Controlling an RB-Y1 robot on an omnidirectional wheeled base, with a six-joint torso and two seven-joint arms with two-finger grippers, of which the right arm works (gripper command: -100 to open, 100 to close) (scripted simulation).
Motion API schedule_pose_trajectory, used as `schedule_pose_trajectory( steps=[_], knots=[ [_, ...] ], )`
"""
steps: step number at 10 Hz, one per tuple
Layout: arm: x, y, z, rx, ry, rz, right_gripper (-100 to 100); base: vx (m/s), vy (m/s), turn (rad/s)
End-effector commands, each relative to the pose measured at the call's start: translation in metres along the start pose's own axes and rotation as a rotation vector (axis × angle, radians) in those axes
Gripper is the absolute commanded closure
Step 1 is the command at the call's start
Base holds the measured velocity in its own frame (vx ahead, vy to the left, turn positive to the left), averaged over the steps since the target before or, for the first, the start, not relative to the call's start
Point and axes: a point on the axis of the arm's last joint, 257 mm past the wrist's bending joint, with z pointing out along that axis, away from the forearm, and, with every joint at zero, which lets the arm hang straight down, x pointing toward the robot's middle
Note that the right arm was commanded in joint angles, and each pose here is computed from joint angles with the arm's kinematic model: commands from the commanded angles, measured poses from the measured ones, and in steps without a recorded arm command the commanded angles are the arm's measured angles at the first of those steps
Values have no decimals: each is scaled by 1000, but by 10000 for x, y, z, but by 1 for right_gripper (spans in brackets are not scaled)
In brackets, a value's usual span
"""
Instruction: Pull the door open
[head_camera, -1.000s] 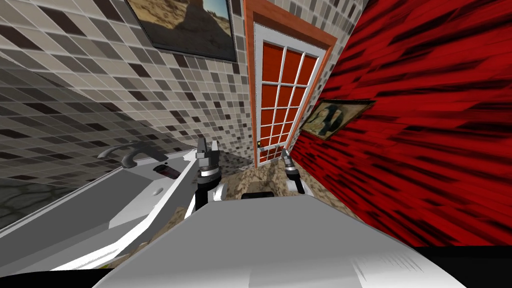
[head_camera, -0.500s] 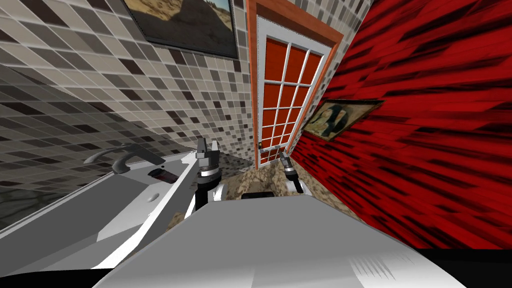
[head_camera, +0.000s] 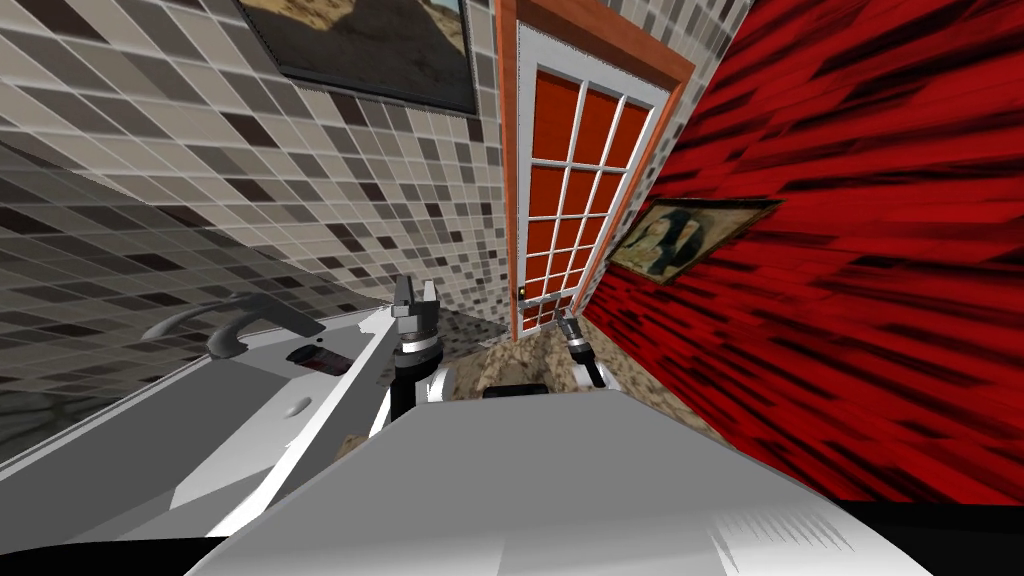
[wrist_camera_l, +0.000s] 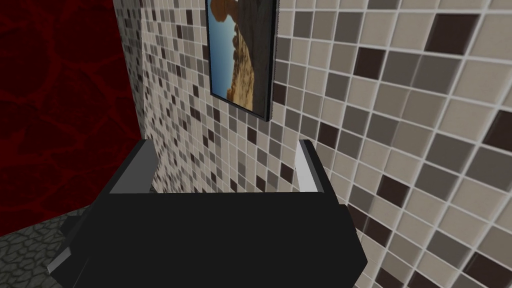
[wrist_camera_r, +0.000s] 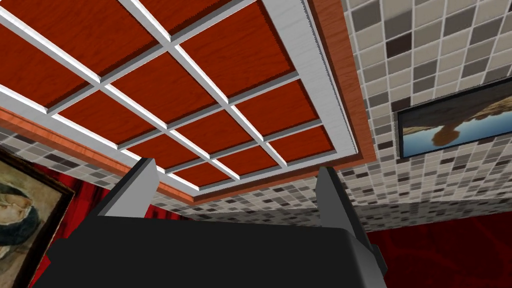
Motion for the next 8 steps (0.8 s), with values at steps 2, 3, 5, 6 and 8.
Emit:
schedule_pose_trajectory(
  steps=[2,3,5,6,8],
  knots=[
    [225,-95,-67,8,54,-70,-100,96,48,-5],
    [307,-137,-100,11,75,-96,-100,110,43,-4],
    [450,-208,-161,13,113,-144,-100,106,48,-5],
    [516,-239,-189,12,131,-168,-100,105,42,-5],
    [665,-317,-270,15,173,-213,-100,95,48,-5]
  ],
)
